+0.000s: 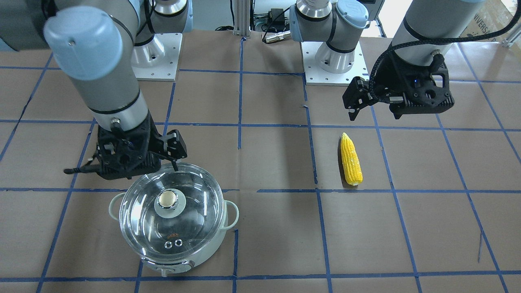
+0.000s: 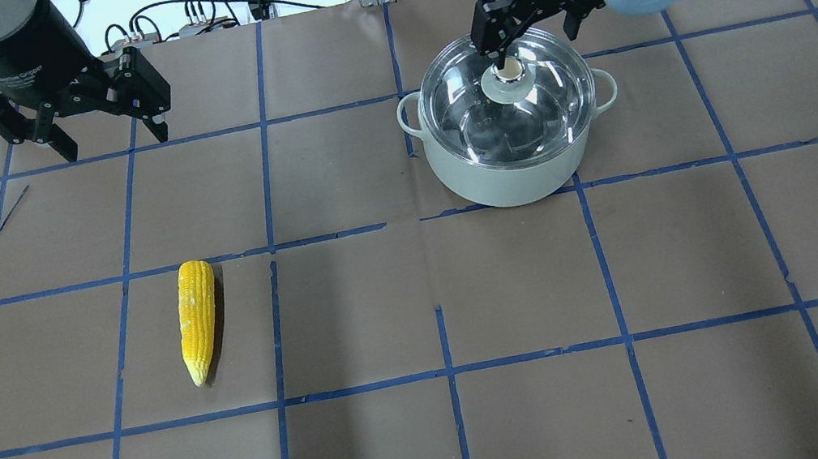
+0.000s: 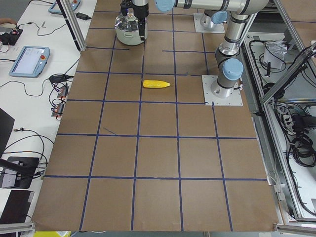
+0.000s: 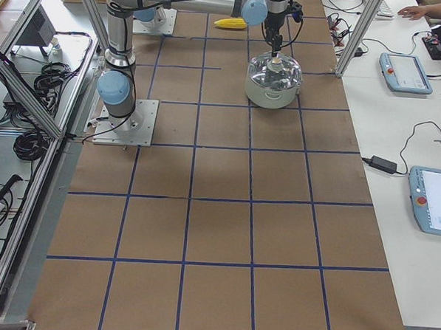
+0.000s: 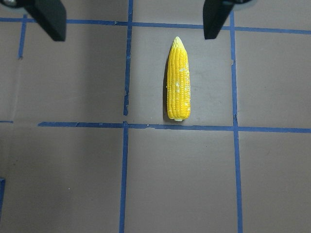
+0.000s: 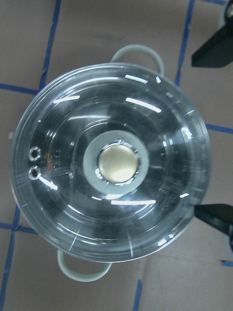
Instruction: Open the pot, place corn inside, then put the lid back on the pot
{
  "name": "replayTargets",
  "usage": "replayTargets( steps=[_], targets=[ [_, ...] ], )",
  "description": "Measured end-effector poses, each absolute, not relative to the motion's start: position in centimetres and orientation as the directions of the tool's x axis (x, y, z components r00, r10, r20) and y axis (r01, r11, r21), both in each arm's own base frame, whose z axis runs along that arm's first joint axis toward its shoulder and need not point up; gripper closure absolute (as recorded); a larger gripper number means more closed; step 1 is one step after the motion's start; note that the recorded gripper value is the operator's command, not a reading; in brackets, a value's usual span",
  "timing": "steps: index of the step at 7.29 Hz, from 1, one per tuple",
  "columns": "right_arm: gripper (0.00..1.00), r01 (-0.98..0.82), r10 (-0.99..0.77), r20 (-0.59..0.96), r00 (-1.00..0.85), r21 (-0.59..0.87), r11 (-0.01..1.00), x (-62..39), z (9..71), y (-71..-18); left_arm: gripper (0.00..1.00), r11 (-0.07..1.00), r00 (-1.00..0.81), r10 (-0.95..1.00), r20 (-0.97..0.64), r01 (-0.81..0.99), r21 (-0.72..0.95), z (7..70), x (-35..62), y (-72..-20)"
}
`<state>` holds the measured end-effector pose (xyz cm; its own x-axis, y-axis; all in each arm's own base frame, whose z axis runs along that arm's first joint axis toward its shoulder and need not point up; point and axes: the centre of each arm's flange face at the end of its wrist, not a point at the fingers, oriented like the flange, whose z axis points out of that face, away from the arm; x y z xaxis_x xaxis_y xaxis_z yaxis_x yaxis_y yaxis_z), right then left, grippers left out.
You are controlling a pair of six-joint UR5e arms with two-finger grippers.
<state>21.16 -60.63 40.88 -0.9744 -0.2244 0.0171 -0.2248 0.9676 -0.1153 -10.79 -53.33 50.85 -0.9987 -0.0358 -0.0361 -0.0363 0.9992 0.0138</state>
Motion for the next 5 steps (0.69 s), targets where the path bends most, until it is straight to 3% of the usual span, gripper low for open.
replayTargets(
  steps=[2, 3, 5],
  targets=[
    [0.08, -0.239, -0.238, 0.027, -0.971, -0.116, 0.964, 22.5, 36.2, -63.0, 0.00, 0.999, -0.999, -0.035, -0.036, -0.036, 0.016, 50.8, -10.8, -53.3],
    [0.18, -0.239, -0.236, 0.036, -0.971, -0.103, 0.966, 22.6, 34.8, -63.4, 0.00, 0.999, -0.999, -0.035, -0.036, -0.036, 0.016, 50.7, -10.9, -53.3],
    [0.52, -0.236, -0.233, 0.041, -0.972, -0.084, 0.968, 22.7, 33.6, -63.8, 0.00, 0.999, -0.999, -0.034, -0.036, -0.035, 0.017, 50.7, -10.9, -53.2]
  ],
)
